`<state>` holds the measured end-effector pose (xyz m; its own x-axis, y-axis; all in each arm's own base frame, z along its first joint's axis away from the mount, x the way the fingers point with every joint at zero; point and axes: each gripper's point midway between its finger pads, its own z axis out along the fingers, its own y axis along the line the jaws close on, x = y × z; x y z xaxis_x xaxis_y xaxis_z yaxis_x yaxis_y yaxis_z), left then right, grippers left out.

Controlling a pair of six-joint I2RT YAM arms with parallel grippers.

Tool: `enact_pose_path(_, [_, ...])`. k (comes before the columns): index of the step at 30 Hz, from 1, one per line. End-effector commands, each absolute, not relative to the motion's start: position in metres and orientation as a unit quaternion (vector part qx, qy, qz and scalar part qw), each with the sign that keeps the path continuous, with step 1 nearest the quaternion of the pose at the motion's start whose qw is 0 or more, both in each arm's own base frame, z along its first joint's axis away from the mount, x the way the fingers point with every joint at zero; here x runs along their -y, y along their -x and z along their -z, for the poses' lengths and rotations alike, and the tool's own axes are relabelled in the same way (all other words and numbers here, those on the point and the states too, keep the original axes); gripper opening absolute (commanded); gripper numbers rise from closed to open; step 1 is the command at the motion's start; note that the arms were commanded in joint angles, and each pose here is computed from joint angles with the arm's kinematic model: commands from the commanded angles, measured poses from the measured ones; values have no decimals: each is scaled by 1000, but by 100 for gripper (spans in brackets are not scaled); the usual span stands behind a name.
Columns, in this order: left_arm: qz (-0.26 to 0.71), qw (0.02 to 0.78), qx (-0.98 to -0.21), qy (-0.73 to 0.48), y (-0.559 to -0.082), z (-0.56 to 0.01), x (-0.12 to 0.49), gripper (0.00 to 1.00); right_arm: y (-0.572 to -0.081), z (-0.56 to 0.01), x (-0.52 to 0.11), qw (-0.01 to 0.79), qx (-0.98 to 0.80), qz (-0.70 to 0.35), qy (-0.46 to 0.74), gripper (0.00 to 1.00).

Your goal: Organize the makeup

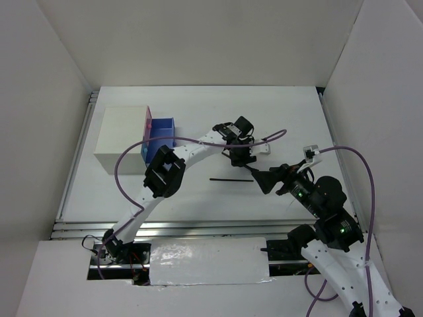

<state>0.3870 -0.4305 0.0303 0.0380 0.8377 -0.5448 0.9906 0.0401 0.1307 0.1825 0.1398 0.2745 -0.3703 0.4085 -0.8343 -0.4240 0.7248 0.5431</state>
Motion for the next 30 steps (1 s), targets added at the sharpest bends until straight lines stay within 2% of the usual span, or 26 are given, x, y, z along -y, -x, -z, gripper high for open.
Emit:
enact_pose_path(1, [165,230,-684,-673,-383,-12,432,59,-180,-289,-135,581,-726,-367,8,100])
enact_pose_path(15, [173,237,-738,-607,-412,-2,413,27,-176,-299,-130,596,-715,-366,4,99])
enact_pose_path(18, [193,260,-751,-576,-425,-14,407,14,-176,-299,-129,598,-713,-367,4,99])
enact_pose_path(19, [192,270,-753,-568,-430,-14,406,4,-175,-300,-129,598,-712,-368,3,99])
enact_pose_path(20, [191,284,-755,-560,-435,-24,406,0,-176,-300,-129,598,-712,-368,3,99])
enact_pose_path(25, [166,347,-787,-482,-470,-54,388,0,-176,-298,-130,596,-713,-369,2,99])
enact_pose_path(27, [160,392,-799,-428,-489,-91,373,0,-176,-299,-131,595,-712,-372,4,99])
enact_pose_path(30, [159,420,-825,-343,-507,-116,344,0,-176,-298,-131,595,-713,-371,5,99])
